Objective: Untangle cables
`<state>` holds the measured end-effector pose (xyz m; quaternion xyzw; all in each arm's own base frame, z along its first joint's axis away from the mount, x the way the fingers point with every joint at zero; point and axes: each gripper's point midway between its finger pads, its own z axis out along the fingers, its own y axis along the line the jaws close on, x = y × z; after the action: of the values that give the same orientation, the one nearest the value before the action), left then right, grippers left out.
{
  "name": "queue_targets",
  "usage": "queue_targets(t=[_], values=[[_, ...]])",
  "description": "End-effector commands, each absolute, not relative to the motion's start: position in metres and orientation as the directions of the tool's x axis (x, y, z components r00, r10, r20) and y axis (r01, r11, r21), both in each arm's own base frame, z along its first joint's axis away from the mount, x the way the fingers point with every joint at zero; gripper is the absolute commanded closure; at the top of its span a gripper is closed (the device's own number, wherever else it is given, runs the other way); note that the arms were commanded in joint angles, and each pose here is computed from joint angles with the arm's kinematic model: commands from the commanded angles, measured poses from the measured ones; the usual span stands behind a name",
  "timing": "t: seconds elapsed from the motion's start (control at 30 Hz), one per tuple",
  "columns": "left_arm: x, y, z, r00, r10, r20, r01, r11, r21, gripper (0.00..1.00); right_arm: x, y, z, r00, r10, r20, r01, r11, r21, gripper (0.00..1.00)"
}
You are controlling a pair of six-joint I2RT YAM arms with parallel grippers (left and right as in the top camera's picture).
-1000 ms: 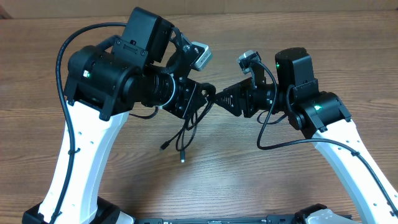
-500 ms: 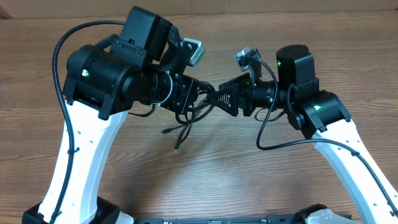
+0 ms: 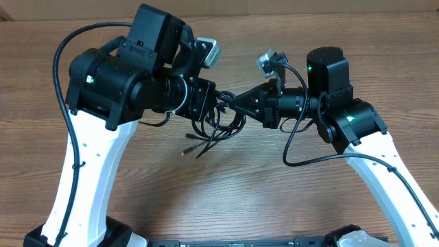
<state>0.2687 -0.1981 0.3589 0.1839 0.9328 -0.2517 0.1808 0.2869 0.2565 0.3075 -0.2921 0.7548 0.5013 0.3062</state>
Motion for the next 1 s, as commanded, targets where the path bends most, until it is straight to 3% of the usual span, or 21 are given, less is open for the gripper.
queue_targets(t=[0.0,0.03,0.1,0.13,0.63,0.77,0.97], values=[[0.268,-0.196,0.368,-0.862,0.235,-0.449,0.435,0.798,-0.418,0.89,0.284,0.259,0.318,-0.619,-0.134,-0.774,-0.770,0.298,0.564,0.96],[0.268,-0.195,0.367,-0.861,0.239,-0.449,0.437,0.799,-0.413,0.75,0.284,0.259,0.318,-0.619,-0.134,-0.774,-0.770,0.298,0.564,0.96],[0.268,-0.192,0.365,-0.855,0.257,-0.450,0.448,0.803,-0.393,0.36,0.285,0.259,0.318,-0.628,-0.128,-0.767,-0.760,0.310,0.571,0.96],[0.269,-0.190,0.363,-0.855,0.262,-0.449,0.447,0.810,-0.380,0.26,0.286,0.258,0.317,-0.635,-0.124,-0.763,-0.754,0.316,0.576,0.96],[0.277,-0.175,0.354,-0.857,0.264,-0.443,0.417,0.860,-0.293,0.29,0.280,0.261,0.323,-0.654,-0.119,-0.747,-0.745,0.271,0.610,0.96],[0.284,-0.157,0.346,-0.835,0.321,-0.447,0.430,0.887,-0.167,0.28,0.280,0.261,0.324,-0.660,-0.114,-0.742,-0.740,0.271,0.616,0.96],[0.291,-0.153,0.321,-0.850,0.347,-0.395,0.425,0.896,-0.128,0.30,0.283,0.262,0.330,-0.669,-0.089,-0.738,-0.729,0.272,0.628,0.96]])
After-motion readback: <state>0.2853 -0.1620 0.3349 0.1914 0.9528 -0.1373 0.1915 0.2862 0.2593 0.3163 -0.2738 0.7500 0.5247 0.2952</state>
